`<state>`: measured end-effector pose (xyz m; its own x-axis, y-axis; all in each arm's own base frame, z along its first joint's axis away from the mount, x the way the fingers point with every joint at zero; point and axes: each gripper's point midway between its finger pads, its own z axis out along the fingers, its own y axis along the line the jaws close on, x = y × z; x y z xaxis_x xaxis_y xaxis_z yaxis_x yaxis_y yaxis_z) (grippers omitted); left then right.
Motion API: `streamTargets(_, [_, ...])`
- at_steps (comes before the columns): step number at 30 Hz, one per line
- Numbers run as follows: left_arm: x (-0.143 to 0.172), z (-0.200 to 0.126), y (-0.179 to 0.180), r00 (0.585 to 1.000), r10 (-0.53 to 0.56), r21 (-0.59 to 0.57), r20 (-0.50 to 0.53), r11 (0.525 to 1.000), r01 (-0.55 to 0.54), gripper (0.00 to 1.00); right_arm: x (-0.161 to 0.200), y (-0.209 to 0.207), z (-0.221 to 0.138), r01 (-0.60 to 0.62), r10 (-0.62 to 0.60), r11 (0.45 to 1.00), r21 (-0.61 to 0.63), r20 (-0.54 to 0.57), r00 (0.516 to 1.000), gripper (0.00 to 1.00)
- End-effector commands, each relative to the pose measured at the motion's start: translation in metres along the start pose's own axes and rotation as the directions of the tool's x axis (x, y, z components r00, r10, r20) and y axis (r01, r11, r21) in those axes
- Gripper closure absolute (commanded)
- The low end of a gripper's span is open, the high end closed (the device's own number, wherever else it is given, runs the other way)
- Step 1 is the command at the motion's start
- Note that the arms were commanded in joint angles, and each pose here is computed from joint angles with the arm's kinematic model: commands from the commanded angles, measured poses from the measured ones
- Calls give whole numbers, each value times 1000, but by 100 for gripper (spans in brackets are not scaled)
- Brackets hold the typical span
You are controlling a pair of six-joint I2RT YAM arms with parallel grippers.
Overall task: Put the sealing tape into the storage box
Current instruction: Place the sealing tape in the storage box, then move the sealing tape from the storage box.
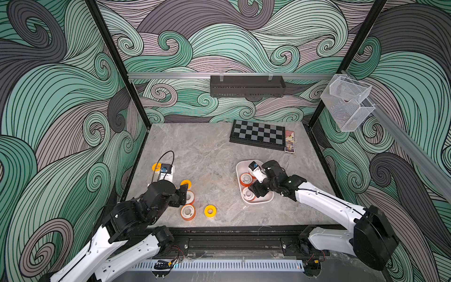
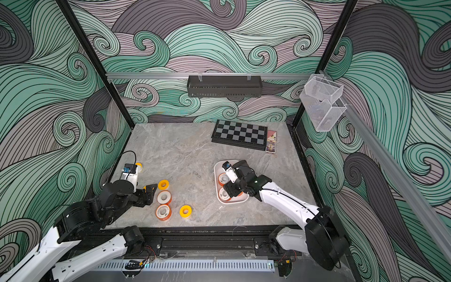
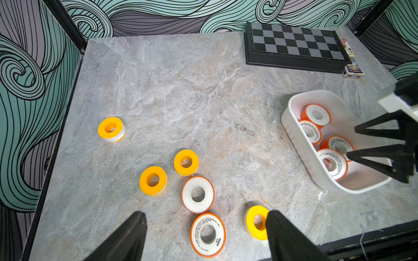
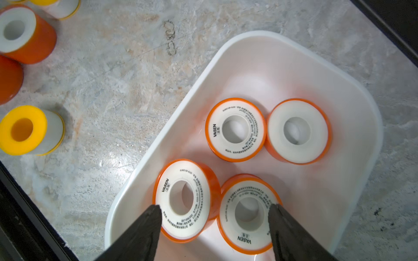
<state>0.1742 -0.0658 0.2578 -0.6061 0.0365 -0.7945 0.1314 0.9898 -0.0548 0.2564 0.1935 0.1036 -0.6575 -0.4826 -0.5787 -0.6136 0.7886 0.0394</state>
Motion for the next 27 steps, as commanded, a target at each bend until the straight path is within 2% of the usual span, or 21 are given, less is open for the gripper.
streamTargets(1, [-1, -1, 0, 1000, 2, 9, 10, 1000, -2, 14, 2, -4, -12, -149, 149, 989, 23, -21, 989, 28])
streamTargets(5, [0, 0, -1, 1000, 4, 13, 8, 1000, -4, 14, 14, 4, -11, -249, 248, 968, -8, -74, 966, 33])
streamTargets(9, [-1, -1, -1, 1000, 3, 16, 10, 1000, -3, 14, 24, 19, -6, -328, 315, 942, -71, -156, 936, 41])
streamTargets(11, [-1, -2, -1, 1000, 1, 22, 13, 1000, -1, 14, 34, 14, -7, -365, 355, 931, -22, -184, 917, 42])
streamTargets(15, [-1, -2, -3, 1000, 3, 28, 13, 1000, -4, 14, 47, 1, -2, -368, 370, 928, 51, -199, 907, 41])
streamTargets(22, [-1, -3, -4, 1000, 4, 38, 16, 999, -4, 14, 43, -9, 20, -450, 443, 893, 24, -232, 866, 42])
streamTargets(27, [-1, -4, -3, 1000, -1, 43, 24, 999, 0, 14, 35, -14, 33, -473, 466, 881, 23, -217, 858, 36])
